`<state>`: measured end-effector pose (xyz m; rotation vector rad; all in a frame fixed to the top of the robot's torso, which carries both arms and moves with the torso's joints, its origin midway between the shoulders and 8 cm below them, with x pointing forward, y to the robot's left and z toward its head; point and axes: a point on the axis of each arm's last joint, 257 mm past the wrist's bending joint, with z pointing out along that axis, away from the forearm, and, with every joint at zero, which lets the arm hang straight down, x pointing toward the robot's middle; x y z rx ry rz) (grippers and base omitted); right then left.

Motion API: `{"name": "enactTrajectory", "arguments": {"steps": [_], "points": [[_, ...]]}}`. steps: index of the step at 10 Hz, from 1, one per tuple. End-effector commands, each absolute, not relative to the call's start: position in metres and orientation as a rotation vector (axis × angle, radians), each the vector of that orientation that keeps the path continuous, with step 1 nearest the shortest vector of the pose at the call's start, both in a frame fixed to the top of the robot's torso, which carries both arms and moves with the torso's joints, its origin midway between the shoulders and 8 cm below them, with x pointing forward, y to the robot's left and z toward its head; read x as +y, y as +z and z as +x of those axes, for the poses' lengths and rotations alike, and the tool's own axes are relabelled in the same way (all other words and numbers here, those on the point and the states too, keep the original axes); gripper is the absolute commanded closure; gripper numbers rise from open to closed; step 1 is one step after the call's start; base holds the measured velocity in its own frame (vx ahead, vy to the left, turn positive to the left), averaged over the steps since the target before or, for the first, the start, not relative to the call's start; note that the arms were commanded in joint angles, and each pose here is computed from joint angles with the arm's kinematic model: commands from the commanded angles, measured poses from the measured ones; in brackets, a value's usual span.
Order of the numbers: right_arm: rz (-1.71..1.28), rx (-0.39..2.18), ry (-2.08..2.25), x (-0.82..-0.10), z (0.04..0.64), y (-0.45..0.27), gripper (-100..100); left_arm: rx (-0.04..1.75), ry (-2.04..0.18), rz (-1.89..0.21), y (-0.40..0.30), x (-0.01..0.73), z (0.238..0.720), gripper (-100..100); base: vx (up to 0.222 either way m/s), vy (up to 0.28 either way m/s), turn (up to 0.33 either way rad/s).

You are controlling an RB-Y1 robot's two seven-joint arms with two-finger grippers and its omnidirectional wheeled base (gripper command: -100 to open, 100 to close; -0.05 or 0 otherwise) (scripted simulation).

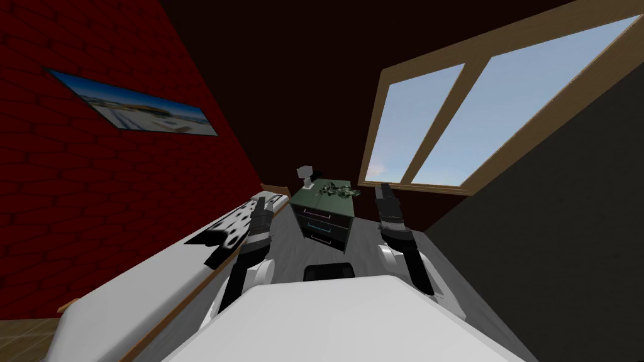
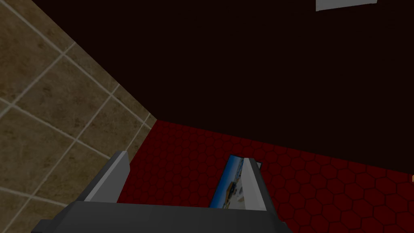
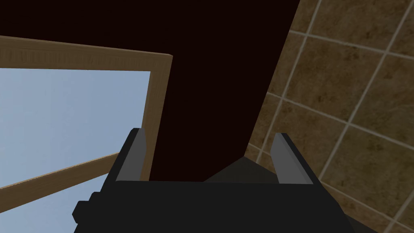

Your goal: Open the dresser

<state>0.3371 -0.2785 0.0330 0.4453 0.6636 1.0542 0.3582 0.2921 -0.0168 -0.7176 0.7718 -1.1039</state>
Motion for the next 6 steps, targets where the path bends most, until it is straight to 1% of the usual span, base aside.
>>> {"name": "enactTrajectory", "arguments": {"steps": [1, 6], "points": [[0.445, 0.664, 1.054, -0.2785, 0.3371, 0.0330, 0, 0.772, -1.104, -0.718, -0.0168, 0.2921, 0.3582, 0, 0.000, 0.000, 0.000], [0.445, 0.663, 1.054, -0.2785, 0.3370, 0.0331, 0, 0.772, -1.104, -0.717, -0.0166, 0.2921, 0.3581, 0, 0.000, 0.000, 0.000]]}}
